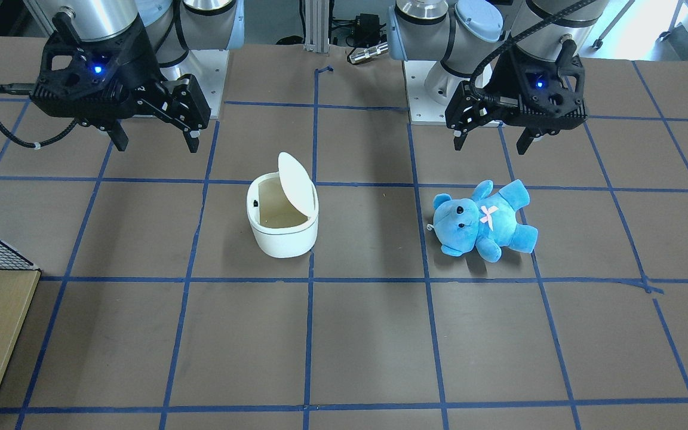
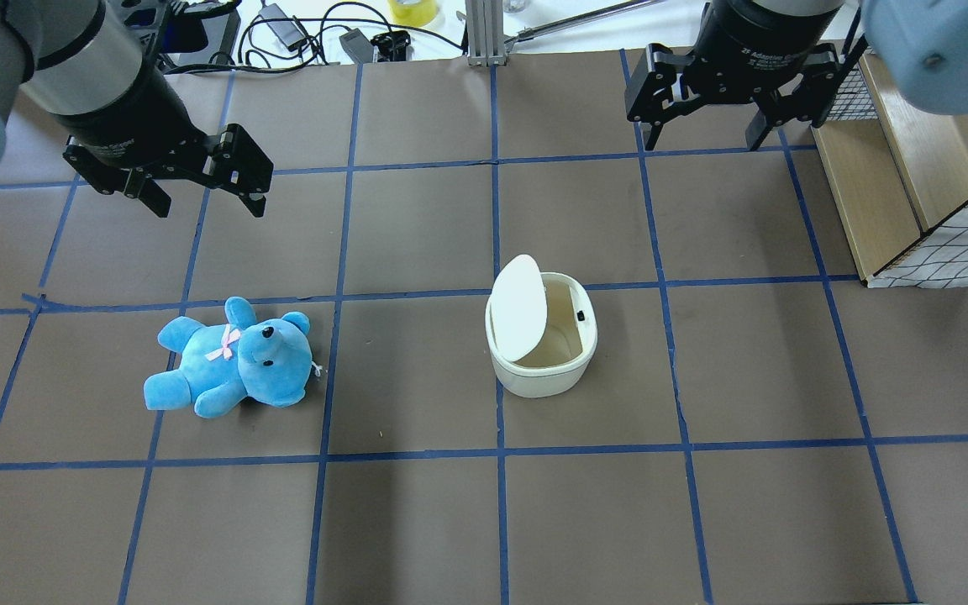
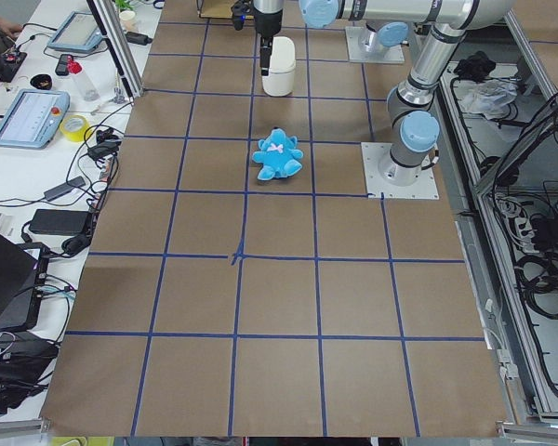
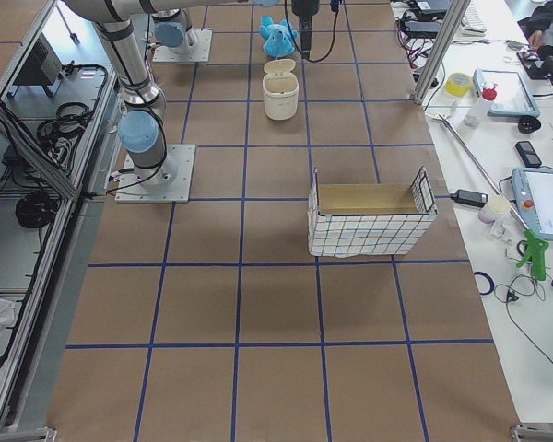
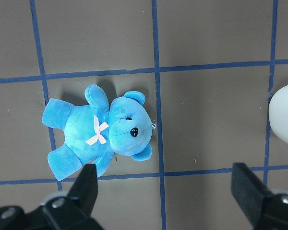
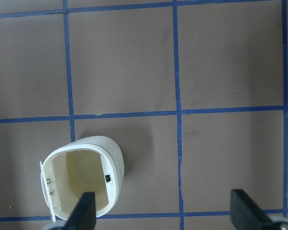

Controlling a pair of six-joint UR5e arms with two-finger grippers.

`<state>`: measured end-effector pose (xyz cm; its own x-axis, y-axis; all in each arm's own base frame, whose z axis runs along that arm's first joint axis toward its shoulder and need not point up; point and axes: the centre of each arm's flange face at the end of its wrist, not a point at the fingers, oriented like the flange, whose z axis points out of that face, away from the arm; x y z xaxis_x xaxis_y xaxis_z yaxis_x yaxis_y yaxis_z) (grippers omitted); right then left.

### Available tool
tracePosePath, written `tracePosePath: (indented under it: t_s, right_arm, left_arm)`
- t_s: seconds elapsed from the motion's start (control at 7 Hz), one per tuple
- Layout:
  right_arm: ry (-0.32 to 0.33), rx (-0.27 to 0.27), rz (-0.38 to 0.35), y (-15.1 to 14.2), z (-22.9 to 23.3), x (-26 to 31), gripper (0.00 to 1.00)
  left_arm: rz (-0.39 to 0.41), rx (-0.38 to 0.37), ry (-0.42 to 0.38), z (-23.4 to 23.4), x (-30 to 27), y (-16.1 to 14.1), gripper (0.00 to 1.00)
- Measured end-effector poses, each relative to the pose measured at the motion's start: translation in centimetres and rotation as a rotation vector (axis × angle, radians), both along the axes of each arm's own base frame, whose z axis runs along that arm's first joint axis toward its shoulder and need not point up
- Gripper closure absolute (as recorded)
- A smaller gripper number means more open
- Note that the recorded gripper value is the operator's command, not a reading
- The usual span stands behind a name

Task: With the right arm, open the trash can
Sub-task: 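Raise the right gripper up and away from the opened trash can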

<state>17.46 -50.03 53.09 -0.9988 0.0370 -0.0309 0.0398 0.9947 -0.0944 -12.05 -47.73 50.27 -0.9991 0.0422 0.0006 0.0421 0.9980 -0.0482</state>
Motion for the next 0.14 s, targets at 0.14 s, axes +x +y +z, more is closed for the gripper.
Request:
tracePosePath:
  t_s: [0.14]
  right_arm:
    - [0.001,-0.006,-0.002,-0.06,0.06,-0.03,0.00]
  left_arm:
    - [0.000,0.000,0.000,0.00,0.00,0.00,0.00]
